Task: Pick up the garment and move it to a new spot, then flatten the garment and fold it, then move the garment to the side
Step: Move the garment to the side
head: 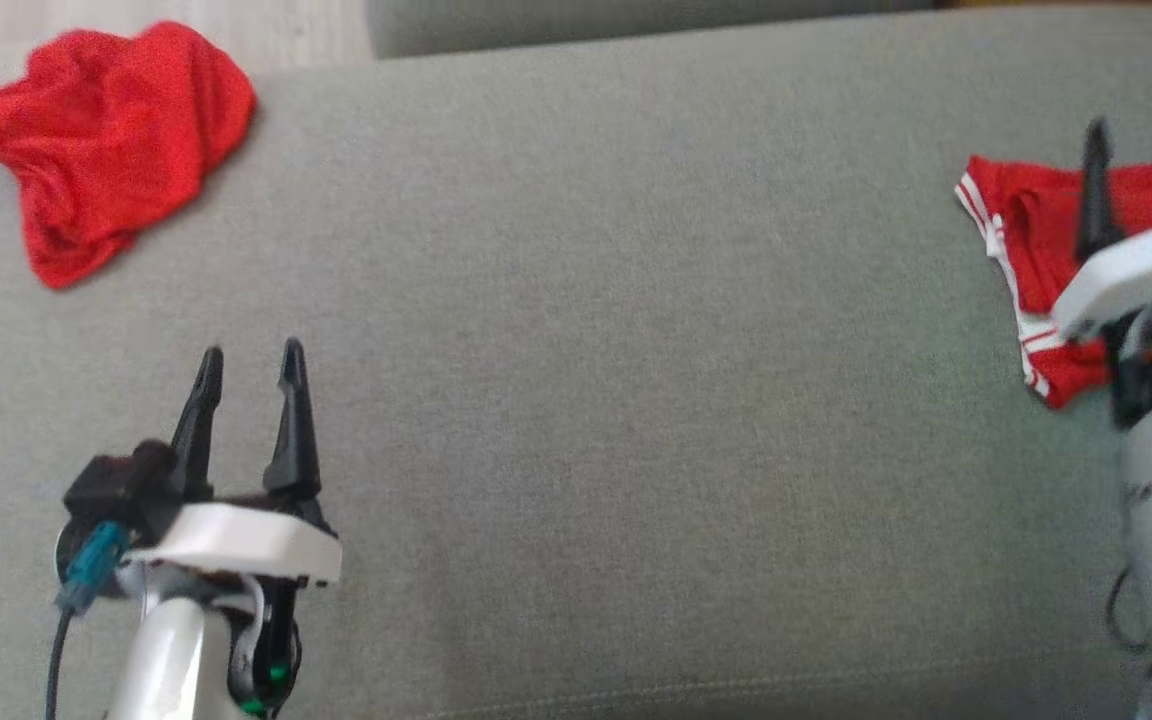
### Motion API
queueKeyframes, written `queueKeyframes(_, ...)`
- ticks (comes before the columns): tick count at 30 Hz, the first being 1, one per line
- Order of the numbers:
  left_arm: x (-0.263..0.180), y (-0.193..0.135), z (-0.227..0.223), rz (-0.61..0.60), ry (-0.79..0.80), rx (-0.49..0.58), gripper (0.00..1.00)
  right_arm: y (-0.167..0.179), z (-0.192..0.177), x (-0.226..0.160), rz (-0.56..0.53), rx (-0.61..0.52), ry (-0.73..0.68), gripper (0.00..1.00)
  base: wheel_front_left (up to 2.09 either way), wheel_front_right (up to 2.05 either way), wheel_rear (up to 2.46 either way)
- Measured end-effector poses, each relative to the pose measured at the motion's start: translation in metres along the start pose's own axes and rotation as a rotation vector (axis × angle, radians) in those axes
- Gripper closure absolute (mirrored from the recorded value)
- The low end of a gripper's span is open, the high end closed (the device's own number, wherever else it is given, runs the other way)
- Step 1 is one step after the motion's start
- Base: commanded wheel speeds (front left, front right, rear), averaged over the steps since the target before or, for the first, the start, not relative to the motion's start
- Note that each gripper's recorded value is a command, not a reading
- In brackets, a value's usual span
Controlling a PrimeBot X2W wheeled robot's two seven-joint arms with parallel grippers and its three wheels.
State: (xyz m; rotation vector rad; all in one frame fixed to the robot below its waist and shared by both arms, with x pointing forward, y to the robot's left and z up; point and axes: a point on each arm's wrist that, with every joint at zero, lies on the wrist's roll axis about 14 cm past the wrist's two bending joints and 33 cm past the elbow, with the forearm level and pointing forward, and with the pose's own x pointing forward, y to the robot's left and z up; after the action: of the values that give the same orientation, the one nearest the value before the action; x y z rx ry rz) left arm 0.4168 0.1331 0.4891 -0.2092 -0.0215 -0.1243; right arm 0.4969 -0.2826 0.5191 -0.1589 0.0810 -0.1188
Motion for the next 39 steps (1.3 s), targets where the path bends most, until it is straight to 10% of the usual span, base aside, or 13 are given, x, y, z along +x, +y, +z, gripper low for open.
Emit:
queueKeyframes(14, -0.054, 0.028, 0.001, 0.113, 0.015, -0.001, 0.0, 0.1, -0.002, -0.072, 0.202, 0.133, -0.085, 0.0, 0.0, 0.0, 0.0)
queueKeyframes(39, -0.076, 0.038, -0.011, 0.178, 0.051, -0.01, 0.0, 0.136, -0.033, -0.123, 0.298, 0.272, -0.018, 0.0, 0.0, 0.0, 0.0)
